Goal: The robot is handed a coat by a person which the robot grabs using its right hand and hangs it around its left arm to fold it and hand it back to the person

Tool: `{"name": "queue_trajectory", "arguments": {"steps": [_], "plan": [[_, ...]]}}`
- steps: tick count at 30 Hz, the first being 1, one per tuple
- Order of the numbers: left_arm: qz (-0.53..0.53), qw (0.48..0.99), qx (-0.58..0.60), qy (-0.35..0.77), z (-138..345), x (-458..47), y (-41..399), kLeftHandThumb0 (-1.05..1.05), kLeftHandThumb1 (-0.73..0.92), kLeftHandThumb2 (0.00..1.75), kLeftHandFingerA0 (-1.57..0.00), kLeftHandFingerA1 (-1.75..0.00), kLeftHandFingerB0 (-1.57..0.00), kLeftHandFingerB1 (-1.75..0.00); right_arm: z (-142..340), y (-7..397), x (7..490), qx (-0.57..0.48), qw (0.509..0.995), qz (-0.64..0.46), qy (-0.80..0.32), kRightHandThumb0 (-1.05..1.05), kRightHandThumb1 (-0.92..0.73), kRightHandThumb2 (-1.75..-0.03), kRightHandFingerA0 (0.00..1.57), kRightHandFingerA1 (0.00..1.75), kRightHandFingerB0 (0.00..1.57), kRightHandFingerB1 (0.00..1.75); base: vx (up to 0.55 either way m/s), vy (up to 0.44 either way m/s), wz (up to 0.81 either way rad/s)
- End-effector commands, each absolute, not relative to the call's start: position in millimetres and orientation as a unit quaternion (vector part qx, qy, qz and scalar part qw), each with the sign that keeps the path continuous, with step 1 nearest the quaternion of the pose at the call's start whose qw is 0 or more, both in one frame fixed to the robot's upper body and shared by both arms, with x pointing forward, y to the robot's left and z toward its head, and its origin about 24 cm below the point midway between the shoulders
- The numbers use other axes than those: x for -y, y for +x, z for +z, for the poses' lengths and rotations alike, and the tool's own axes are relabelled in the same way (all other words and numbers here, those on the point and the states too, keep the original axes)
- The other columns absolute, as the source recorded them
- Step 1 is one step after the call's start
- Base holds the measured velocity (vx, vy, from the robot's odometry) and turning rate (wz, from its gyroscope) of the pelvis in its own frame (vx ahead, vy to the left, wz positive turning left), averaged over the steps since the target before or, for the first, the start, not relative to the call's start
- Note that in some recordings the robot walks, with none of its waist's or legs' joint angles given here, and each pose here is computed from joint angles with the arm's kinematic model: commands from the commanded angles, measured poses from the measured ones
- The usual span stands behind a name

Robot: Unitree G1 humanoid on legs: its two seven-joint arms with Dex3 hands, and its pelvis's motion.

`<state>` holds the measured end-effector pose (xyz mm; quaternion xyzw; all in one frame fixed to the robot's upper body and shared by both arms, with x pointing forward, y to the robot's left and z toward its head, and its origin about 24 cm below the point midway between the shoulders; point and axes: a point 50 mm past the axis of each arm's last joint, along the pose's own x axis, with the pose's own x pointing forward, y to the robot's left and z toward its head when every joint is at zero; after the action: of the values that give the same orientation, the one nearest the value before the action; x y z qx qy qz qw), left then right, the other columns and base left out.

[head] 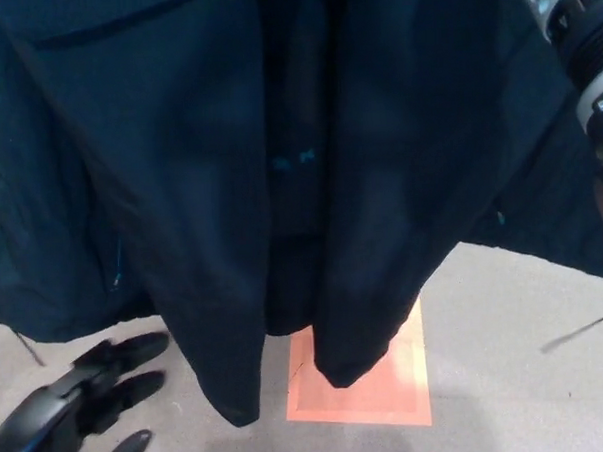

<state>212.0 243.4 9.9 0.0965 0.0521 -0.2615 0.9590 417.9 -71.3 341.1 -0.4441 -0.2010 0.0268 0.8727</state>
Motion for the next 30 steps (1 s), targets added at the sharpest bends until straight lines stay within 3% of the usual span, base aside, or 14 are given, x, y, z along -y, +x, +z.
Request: {"name": "queue_trajectory", "arguments": {"steps": [1,2,3,7,8,11,13,17,19,20,21,23,24,30], "plan": [[-0.373,0.926,-0.049,0.037,35.8,-206.6,211.4,-0.78,0.89,0.67,-0.24,-0.35,-0.14,-0.30,389.8,395.8,38.2,0.316,0.859,-0.007,-0.402,-0.40,-0.88,-0.67,1.17,0.68,0.90,0.80,0.00,0.000,0.00],[-0.382,0.922,-0.046,0.046,40.3,-201.8,214.4,-0.37,0.48,1.08,-0.01,-0.47,-0.01,-0.48,392.2,394.2,35.8,0.323,0.857,-0.005,-0.402,-0.40,-0.87,-0.68,1.21,0.77,0.89,0.93,0.00,0.000,0.00],[-0.387,0.920,-0.046,0.048,42.3,-198.2,216.0,-0.81,0.86,0.66,-0.24,-0.35,-0.12,-0.30,393.3,393.4,33.8,0.325,0.857,-0.004,-0.400,-0.41,-0.88,-0.66,1.21,0.79,0.88,1.06,0.00,0.000,0.00],[-0.401,0.914,-0.048,0.048,47.6,-185.5,221.7,-0.79,0.86,0.66,-0.25,-0.35,-0.13,-0.30,398.1,390.3,28.5,0.332,0.855,0.000,-0.399,-0.39,-0.88,-0.66,1.19,0.88,0.84,1.10,0.00,0.000,0.00],[-0.411,0.909,-0.049,0.048,46.7,-180.5,224.8,-0.79,0.72,0.97,-0.17,-0.44,-0.08,-0.40,399.8,388.8,26.2,0.340,0.852,0.002,-0.398,-0.38,-0.87,-0.65,1.14,0.78,0.87,0.95,0.00,0.000,0.00],[-0.419,0.905,-0.050,0.047,46.4,-172.7,229.3,-0.78,0.72,0.96,-0.18,-0.44,-0.09,-0.41,402.3,387.1,22.7,0.340,0.854,0.004,-0.394,-0.39,-0.87,-0.66,1.18,0.68,0.96,0.75,0.00,0.000,0.00],[-0.431,0.899,-0.045,0.064,47.6,-164.8,235.3,-0.79,0.74,1.00,-0.19,-0.44,-0.10,-0.41,403.8,385.4,18.0,0.336,0.860,0.015,-0.385,-0.39,-0.87,-0.66,1.17,0.67,0.70,0.47,0.00,0.000,0.00],[-0.440,0.894,-0.035,0.075,49.8,-149.8,244.6,-0.75,0.76,0.99,-0.17,-0.44,-0.09,-0.41,405.2,382.4,10.8,0.342,0.864,0.033,-0.369,-0.38,-0.87,-0.66,1.20,0.78,0.86,0.77,0.00,0.000,0.00],[-0.442,0.894,-0.036,0.066,50.4,-145.4,247.4,-0.71,0.92,0.67,-0.23,-0.34,-0.13,-0.30,406.3,381.6,9.1,0.341,0.864,0.035,-0.368,-0.39,-0.88,-0.66,1.20,0.82,0.89,0.83,0.00,0.000,0.00],[-0.443,0.893,-0.039,0.065,51.9,-138.5,252.2,-0.73,0.90,0.67,-0.22,-0.33,-0.14,-0.30,409.8,378.8,5.8,0.350,0.860,0.037,-0.369,-0.34,-0.70,-1.11,1.04,0.90,0.86,0.83,0.00,0.000,0.00],[-0.443,0.893,-0.039,0.065,52.9,-134.5,255.3,-0.73,0.89,0.68,-0.21,-0.34,-0.15,-0.30,412.9,376.9,4.0,0.353,0.860,0.038,-0.365,-0.39,-0.88,-0.67,1.17,0.74,0.91,0.77,0.00,0.000,0.00],[-0.440,0.895,-0.043,0.065,54.3,-130.5,259.2,-0.74,0.89,0.67,-0.22,-0.34,-0.16,-0.30,416.6,374.7,2.0,0.356,0.860,0.038,-0.364,-0.40,-0.89,-0.67,1.18,0.75,0.91,0.83,0.00,0.000,0.00],[-0.439,0.895,-0.046,0.063,55.0,-126.6,261.8,-0.37,0.51,1.08,-0.01,-0.48,-0.01,-0.48,419.3,372.8,-0.5,0.357,0.860,0.037,-0.362,-0.39,-0.89,-0.67,1.20,0.79,0.89,0.87,0.00,0.000,0.00],[-0.438,0.896,-0.049,0.054,59.6,-104.7,275.3,-0.36,0.50,1.07,0.00,-0.48,0.00,-0.47,420.4,365.0,-17.9,0.370,0.856,0.061,-0.355,-0.39,-0.88,-0.66,1.05,0.62,0.86,0.63,0.00,0.000,0.00]]}}
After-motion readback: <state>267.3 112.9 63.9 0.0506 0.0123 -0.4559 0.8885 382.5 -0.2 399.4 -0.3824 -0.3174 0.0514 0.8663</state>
